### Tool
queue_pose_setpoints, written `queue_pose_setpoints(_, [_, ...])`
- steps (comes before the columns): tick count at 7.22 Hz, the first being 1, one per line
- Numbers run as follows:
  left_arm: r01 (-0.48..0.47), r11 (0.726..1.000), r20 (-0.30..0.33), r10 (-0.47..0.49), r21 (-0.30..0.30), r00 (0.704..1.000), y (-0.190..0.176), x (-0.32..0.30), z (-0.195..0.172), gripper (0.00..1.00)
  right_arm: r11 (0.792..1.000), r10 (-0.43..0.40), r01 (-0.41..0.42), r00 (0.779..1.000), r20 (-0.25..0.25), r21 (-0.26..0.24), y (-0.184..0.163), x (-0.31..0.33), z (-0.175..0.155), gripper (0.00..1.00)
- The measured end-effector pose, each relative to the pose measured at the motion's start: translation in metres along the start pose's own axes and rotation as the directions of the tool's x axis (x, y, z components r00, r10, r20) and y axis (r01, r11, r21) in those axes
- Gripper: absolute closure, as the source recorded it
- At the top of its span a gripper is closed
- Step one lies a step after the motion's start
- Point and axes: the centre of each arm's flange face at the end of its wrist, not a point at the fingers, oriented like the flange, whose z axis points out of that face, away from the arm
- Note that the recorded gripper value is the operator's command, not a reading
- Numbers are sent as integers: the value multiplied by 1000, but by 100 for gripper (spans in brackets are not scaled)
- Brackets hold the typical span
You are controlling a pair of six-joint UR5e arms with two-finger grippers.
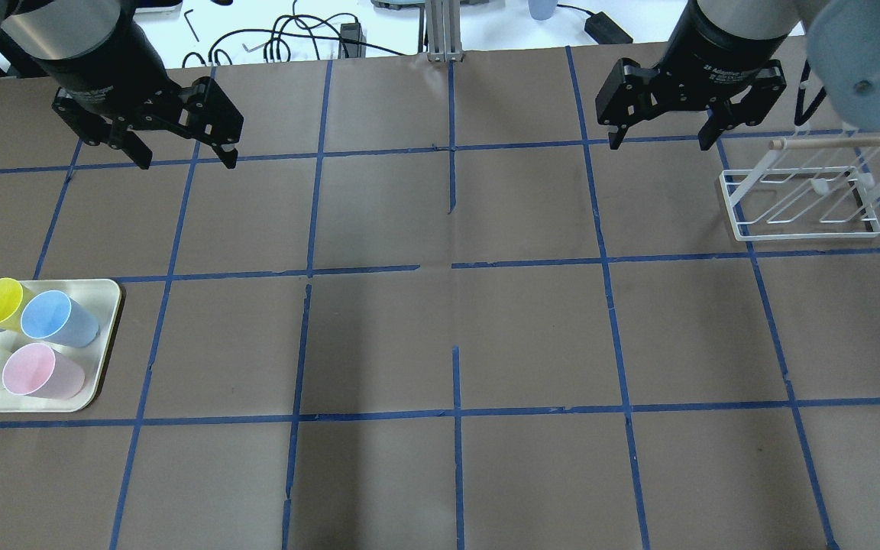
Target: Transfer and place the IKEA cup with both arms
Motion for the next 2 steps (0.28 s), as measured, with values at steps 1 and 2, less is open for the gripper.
queue_pose_setpoints(1, [5, 1000, 2, -5, 2, 1000, 0, -2, -1, 0, 1000, 1, -1, 1000, 1, 0, 0, 0, 0, 0])
queue_pose_setpoints(2, [15, 1000, 4, -15, 5, 1000, -1, -3, -3, 0, 1000, 1, -1, 1000, 1, -1, 0, 0, 0, 0])
